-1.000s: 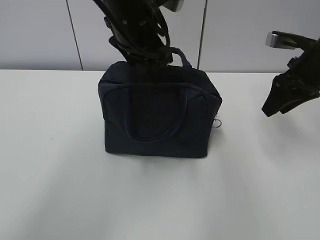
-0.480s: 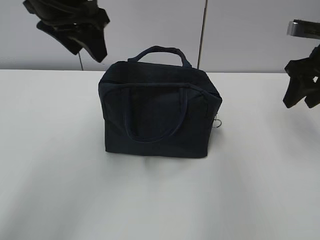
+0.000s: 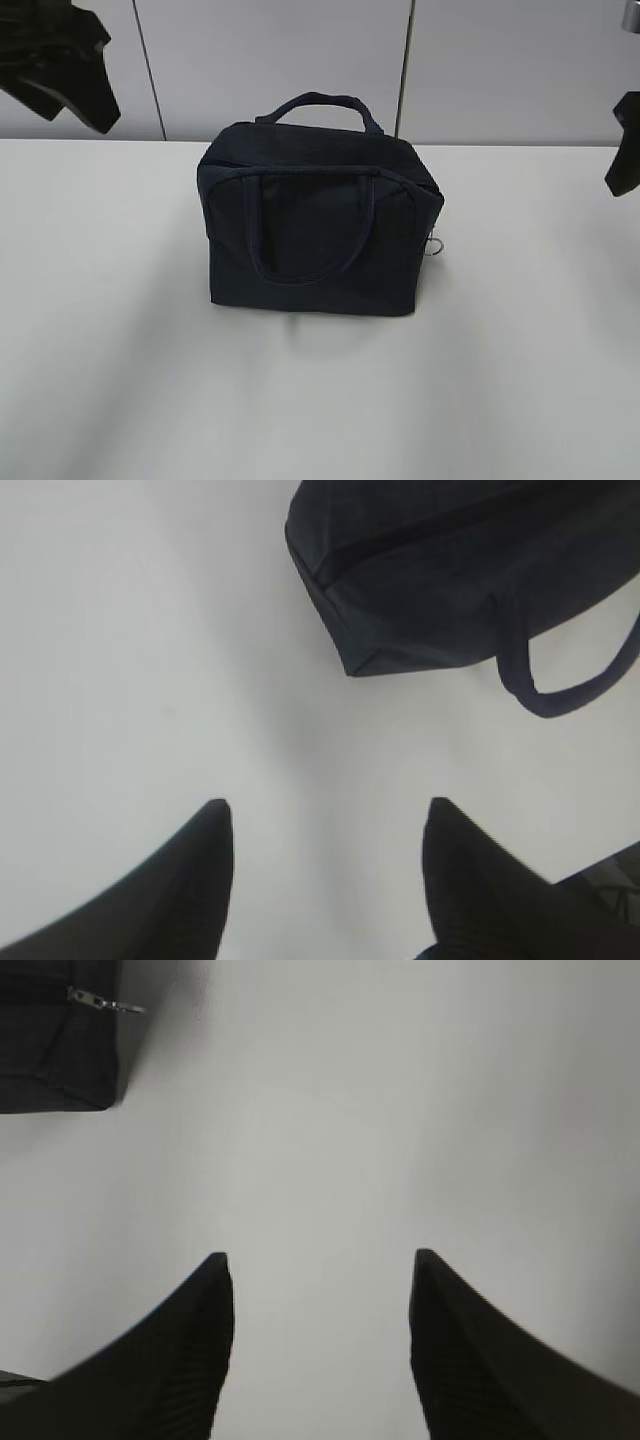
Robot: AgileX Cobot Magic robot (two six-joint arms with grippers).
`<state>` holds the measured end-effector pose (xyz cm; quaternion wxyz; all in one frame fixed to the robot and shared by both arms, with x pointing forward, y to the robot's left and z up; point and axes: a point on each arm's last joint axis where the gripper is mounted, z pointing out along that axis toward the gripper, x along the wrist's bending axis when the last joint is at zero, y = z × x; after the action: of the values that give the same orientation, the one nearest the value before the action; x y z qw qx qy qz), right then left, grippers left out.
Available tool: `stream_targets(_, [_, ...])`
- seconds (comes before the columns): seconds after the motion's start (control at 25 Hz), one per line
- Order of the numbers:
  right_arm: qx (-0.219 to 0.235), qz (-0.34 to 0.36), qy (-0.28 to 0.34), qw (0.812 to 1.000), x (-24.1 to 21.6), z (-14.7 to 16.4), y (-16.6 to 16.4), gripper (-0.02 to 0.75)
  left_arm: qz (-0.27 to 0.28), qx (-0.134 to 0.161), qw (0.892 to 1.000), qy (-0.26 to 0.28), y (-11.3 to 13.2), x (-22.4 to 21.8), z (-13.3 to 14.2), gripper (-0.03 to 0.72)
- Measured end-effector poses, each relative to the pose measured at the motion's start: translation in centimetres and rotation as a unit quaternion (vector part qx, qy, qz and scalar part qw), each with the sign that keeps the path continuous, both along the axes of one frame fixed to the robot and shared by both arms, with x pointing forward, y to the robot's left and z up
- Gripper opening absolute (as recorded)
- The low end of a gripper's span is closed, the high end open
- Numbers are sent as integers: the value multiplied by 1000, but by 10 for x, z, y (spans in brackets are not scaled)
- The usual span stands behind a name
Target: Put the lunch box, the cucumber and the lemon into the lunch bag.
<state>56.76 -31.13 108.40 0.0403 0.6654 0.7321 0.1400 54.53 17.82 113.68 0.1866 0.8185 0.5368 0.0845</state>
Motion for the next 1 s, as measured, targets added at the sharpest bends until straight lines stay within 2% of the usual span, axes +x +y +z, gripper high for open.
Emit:
stream_targets(0.24, [-5,-1,-32,999,-37,24,3,422,1,-9,1000,-15,8,-23,13,374])
stream_targets(0.6, [-12,1,-121,993,-87,75,7,422,8,-41,997,-65,19,-56,49,364])
stream_targets(1.0, [-31,0,-181,983,-125,104,8,421,7,-66,990,-121,33,-95,81,332])
